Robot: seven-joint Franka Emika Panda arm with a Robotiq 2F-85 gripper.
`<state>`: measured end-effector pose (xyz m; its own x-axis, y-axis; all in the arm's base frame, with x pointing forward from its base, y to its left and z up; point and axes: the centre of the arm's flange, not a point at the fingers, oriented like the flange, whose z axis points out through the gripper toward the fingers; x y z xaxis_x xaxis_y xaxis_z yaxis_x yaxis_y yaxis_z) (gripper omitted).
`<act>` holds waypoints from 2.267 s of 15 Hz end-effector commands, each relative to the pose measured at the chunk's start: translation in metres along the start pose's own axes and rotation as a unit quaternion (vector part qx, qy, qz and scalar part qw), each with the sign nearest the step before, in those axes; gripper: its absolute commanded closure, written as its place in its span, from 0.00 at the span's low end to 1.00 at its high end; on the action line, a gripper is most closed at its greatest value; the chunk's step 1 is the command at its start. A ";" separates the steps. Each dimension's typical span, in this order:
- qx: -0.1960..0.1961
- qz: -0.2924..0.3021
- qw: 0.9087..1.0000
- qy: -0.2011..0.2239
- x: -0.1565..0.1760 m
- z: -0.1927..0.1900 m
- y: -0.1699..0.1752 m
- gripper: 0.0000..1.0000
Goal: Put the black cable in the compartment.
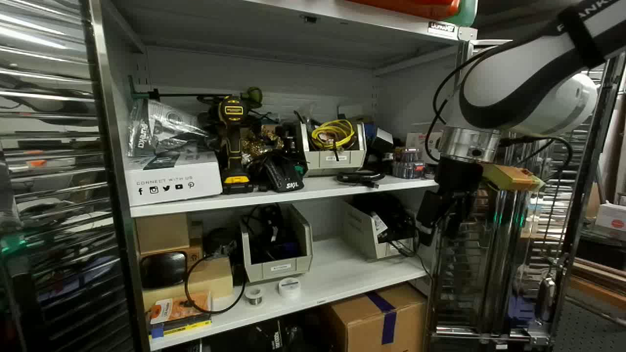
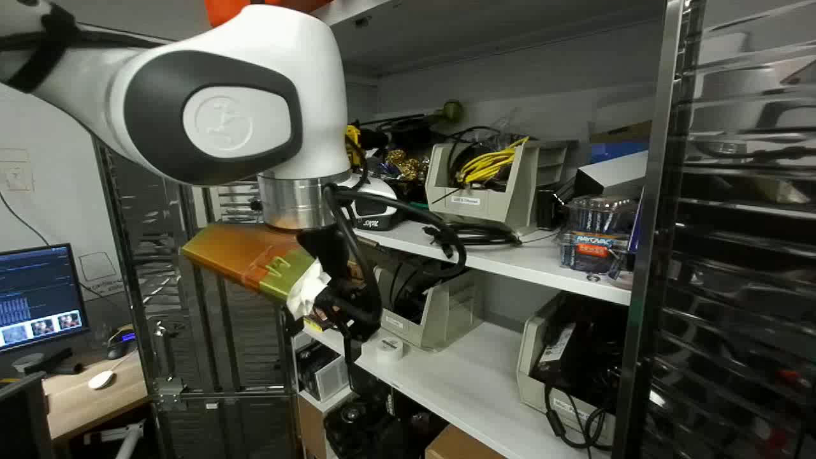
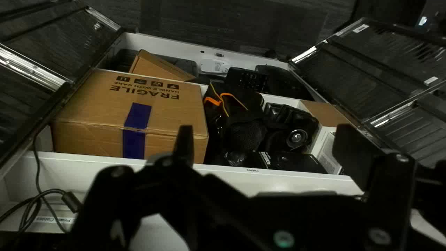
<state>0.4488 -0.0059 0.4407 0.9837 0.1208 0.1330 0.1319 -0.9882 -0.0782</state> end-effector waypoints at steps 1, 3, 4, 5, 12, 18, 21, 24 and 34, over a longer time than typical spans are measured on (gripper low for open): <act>0.000 0.000 1.000 0.003 0.002 -0.003 0.000 0.00; -0.001 -0.001 1.000 0.007 0.004 -0.006 0.000 0.00; -0.001 -0.001 1.000 0.007 0.004 -0.006 0.000 0.00; -0.001 -0.001 1.000 0.007 0.004 -0.006 0.000 0.00; 0.033 0.066 0.997 0.033 0.037 0.003 0.018 0.00; 0.062 0.205 0.972 0.099 0.062 -0.037 0.040 0.00; 0.052 0.273 0.951 0.133 0.063 -0.057 0.050 0.00; 0.048 0.319 0.933 0.161 0.079 -0.069 0.063 0.00; 0.044 0.393 0.902 0.173 0.177 -0.082 0.094 0.00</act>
<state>0.5794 -0.0787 0.5285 0.7057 -0.6351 0.3142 -0.5280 -0.7670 -0.3646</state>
